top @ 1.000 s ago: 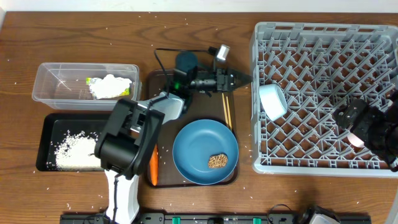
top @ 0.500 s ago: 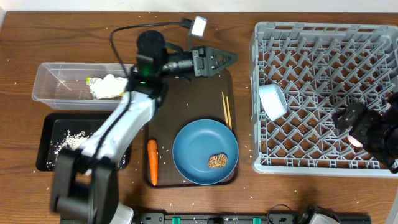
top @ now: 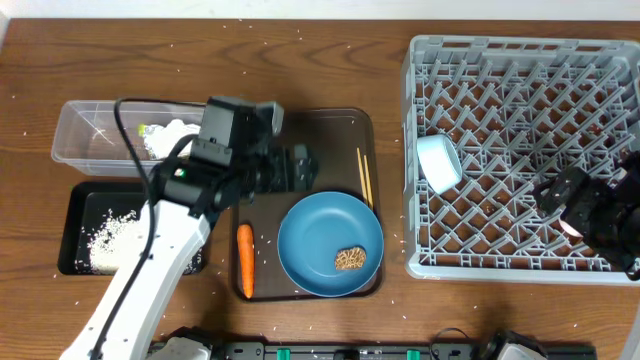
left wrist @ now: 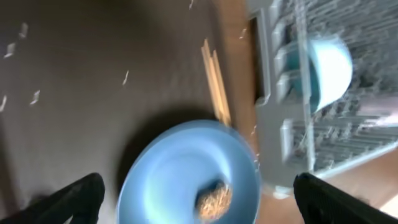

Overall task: Sort waste into correct bins and load items into the dishwasher rack
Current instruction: 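Reach left gripper to the blue plate rim and grasp it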

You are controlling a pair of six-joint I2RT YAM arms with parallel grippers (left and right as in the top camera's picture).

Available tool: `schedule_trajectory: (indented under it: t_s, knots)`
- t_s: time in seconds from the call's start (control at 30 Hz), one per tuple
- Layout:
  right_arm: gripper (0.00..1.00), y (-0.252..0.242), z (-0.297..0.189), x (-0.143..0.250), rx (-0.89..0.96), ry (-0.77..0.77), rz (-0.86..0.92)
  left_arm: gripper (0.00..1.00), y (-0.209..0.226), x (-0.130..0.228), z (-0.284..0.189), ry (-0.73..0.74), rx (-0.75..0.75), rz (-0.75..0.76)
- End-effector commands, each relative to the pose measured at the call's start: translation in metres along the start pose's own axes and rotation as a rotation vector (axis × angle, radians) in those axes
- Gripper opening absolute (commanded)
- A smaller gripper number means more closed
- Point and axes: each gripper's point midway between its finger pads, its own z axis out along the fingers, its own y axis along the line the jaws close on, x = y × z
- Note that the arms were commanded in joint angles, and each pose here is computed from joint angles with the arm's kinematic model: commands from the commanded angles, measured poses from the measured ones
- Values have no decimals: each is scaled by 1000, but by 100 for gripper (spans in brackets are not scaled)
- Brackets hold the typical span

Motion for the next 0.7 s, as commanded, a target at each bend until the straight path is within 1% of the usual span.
schedule_trajectory:
  t_s: [0.0, 0.13, 0.23, 0.33, 0.4, 0.5, 0.6, 0.67]
  knots:
    - [99, -1, -4, -7, 2, -34, -3, 100, 12, 13, -8, 33, -72, 51]
    - [99, 0, -4, -12, -4, -54, -8, 91, 45, 45, -2, 149, -270, 54]
    - [99, 0, -4, -12, -4, -54, -7, 90, 43, 67, 10, 231, -283, 90]
    - [99, 0, -4, -12, -4, -53, -7, 91, 39, 84, 26, 297, -311, 167]
    - [99, 0, -4, -11, -3, -50, -7, 82, 41, 89, 34, 315, -362, 214]
    - [99, 0, -4, -10, -1, -45, -5, 58, 46, 88, 48, 318, -426, 258]
    - [99, -1, -4, -9, 0, -41, -5, 58, 48, 92, 61, 345, -433, 231]
    - [99, -1, -4, -8, 1, -37, -4, 57, 45, 98, 68, 381, -409, 226]
